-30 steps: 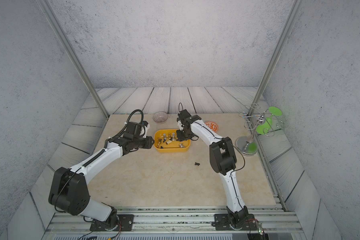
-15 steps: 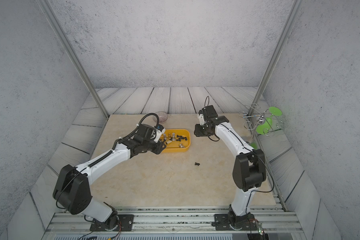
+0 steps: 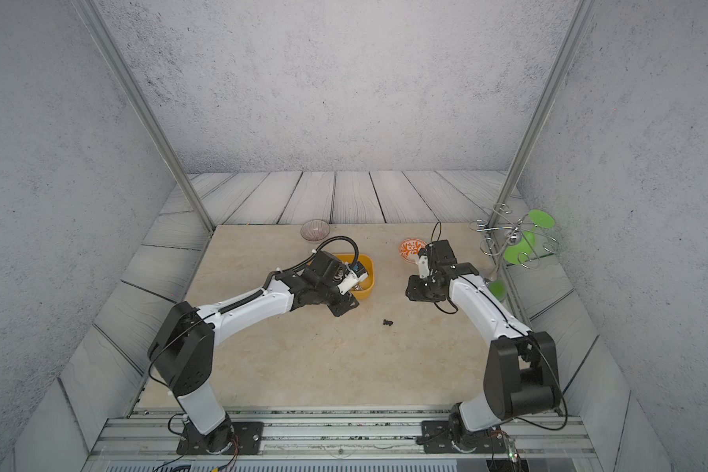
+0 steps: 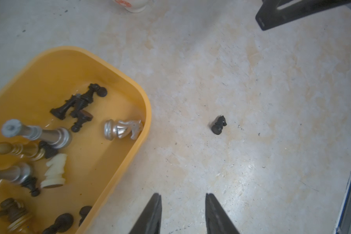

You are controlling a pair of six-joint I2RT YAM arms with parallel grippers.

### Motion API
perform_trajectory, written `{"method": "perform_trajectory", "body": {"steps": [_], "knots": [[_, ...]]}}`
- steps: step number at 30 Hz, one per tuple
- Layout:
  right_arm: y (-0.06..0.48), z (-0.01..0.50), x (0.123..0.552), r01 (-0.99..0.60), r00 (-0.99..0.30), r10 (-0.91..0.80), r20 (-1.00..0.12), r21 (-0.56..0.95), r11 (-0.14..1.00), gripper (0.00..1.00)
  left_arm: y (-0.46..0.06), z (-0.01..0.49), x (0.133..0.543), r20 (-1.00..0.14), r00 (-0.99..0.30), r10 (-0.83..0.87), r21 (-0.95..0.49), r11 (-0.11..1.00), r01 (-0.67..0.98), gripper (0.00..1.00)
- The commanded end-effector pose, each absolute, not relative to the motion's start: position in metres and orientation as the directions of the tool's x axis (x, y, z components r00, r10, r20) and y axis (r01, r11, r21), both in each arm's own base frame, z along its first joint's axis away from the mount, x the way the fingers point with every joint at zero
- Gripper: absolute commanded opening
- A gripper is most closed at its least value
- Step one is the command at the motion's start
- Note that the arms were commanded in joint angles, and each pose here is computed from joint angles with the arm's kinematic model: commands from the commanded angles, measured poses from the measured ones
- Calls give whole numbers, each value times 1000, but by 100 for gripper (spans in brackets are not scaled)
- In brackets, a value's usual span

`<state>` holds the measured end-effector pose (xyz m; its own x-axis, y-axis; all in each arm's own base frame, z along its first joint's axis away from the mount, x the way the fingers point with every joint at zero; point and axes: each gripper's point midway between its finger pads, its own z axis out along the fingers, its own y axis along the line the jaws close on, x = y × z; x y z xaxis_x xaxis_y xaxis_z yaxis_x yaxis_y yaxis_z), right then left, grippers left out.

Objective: Put the chess pieces into the storage box
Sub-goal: Pick up the chess piece at the center of the board.

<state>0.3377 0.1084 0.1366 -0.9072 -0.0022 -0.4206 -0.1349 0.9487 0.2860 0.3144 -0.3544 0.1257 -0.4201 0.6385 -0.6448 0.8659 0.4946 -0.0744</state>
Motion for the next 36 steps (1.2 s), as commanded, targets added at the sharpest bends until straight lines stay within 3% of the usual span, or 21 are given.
{"method": "perform_trajectory", "body": {"steps": [1, 17, 36], "knots": [[102, 148, 325, -145, -884, 0, -467, 275, 950, 45, -373, 120, 312, -648, -349, 676, -56, 416, 908, 40], [87, 167, 291, -128, -843, 45, -536, 282, 951, 45, -433, 76, 297, -553, -210, 806, -46, 222, 974, 40], [82, 166, 291, -110, -849, 55, -525, 278, 954, 46, -458, 34, 301, -527, -183, 830, -21, 202, 979, 40]]}}
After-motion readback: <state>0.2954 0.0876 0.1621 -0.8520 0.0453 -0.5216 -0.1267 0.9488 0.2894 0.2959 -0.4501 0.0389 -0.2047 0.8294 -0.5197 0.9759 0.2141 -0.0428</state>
